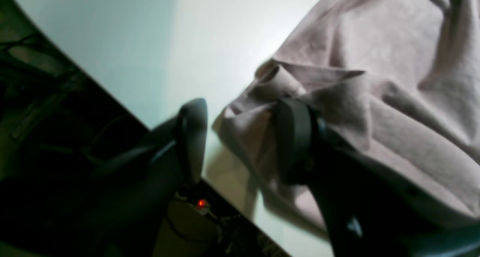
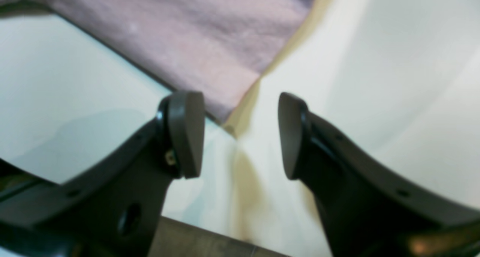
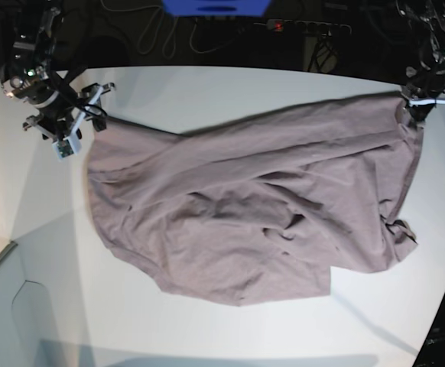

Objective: Layout the t-shirt on the table in an organized manner, then fold the t-shirt properly
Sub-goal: 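Grasp the shirt edge with both grippers at its two ends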

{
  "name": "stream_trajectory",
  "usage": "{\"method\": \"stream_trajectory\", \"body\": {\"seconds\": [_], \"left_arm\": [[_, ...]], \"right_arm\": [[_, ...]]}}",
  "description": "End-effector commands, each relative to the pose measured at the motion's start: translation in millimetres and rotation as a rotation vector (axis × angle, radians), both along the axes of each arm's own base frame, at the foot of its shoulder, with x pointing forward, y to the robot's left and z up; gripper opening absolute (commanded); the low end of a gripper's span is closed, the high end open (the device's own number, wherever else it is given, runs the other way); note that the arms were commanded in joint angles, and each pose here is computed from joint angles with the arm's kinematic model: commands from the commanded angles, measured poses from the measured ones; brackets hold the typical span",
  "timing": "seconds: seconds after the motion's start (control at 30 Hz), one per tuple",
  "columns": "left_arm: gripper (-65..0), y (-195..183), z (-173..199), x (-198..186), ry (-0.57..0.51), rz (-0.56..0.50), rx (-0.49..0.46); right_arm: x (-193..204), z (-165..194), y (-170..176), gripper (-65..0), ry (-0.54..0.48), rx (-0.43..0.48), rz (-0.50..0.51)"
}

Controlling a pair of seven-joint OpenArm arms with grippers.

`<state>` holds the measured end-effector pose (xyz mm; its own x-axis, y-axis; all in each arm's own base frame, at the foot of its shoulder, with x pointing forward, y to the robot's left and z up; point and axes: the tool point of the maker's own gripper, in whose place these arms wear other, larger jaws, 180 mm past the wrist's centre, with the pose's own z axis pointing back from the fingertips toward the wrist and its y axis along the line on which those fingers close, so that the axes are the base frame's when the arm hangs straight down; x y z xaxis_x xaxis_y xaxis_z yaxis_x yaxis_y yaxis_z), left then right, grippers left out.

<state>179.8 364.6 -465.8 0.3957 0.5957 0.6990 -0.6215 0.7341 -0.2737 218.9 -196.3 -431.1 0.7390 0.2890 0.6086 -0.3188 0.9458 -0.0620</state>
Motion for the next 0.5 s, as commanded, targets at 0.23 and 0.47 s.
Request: {"method": "stream_trajectory", "body": {"seconds": [0.23, 0.47], "left_arm": [[-39.3, 5.1, 3.2, -0.1, 0.002, -0.003, 0.009], [-59.6, -6.7, 0.2, 7.4, 0.011, -0.056, 0.007]], "right_arm": [[10.0, 12.2, -0.5, -33.3, -0.05, 0.002, 0.017], [10.5, 12.7, -0.3, -33.3, -0.055, 0.004, 0.017]]}}
